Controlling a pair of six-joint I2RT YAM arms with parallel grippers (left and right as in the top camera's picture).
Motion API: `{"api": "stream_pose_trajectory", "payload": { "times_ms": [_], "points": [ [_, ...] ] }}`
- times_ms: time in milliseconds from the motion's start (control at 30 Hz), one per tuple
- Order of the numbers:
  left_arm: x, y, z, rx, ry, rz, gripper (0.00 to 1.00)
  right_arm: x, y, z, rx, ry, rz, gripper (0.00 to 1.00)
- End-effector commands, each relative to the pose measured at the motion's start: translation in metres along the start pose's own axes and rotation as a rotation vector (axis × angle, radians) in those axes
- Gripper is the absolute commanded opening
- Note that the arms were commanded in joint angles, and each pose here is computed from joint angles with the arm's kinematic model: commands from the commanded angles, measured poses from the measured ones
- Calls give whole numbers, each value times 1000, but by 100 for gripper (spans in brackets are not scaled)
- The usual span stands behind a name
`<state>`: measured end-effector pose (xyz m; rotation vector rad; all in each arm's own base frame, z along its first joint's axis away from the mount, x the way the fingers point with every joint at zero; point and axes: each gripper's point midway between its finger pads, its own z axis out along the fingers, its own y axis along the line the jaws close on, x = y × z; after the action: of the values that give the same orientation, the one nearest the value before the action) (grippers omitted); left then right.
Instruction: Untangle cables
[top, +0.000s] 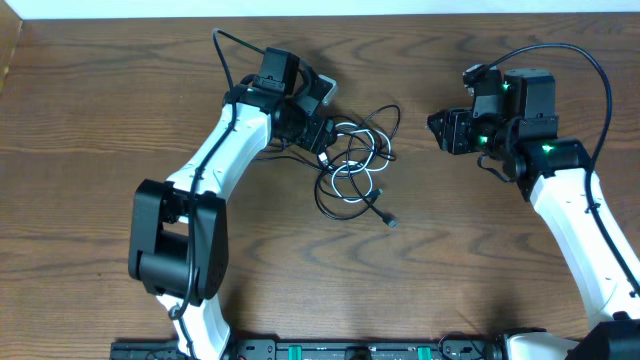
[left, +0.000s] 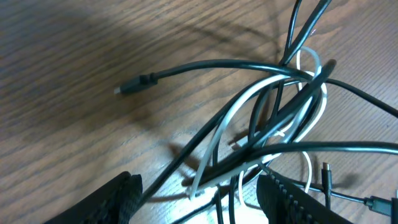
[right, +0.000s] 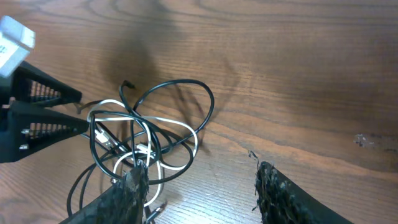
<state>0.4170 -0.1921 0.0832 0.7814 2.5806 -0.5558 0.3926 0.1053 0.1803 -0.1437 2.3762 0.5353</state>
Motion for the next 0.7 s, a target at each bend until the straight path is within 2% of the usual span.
{"api": "stream_pose_trajectory", "payload": {
  "times_ms": [0, 133, 200, 233, 333, 400, 467, 600, 667],
  "points": [
    [2, 4, 17, 34, 11, 13, 64, -7, 6, -2, -17, -13, -15, 53],
    [6, 8, 31, 38, 20, 9, 64, -6, 11, -1, -25, -9, -24, 53],
    [8, 11, 38, 39, 26, 6, 61, -5, 14, 0, -30, -7, -30, 54],
    [9, 12, 40, 40, 29, 4, 57, -5, 16, 0, -33, -8, -33, 54],
    [8, 13, 41, 39, 27, -5, 30, -5, 20, 1, -40, -8, -41, 54],
    [3, 12, 34, 34, 9, -36, 19, -6, 23, 2, -46, -11, -48, 54],
    [-7, 11, 18, 24, -27, -96, 8, -8, 28, 4, -57, -22, -60, 54],
    [-40, -4, -38, 22, -159, -154, 8, -12, 44, 11, -108, -38, -91, 55],
    [-61, -28, -86, 63, -270, -147, 8, -11, 58, 18, -166, -38, -111, 57]
  ]
}}
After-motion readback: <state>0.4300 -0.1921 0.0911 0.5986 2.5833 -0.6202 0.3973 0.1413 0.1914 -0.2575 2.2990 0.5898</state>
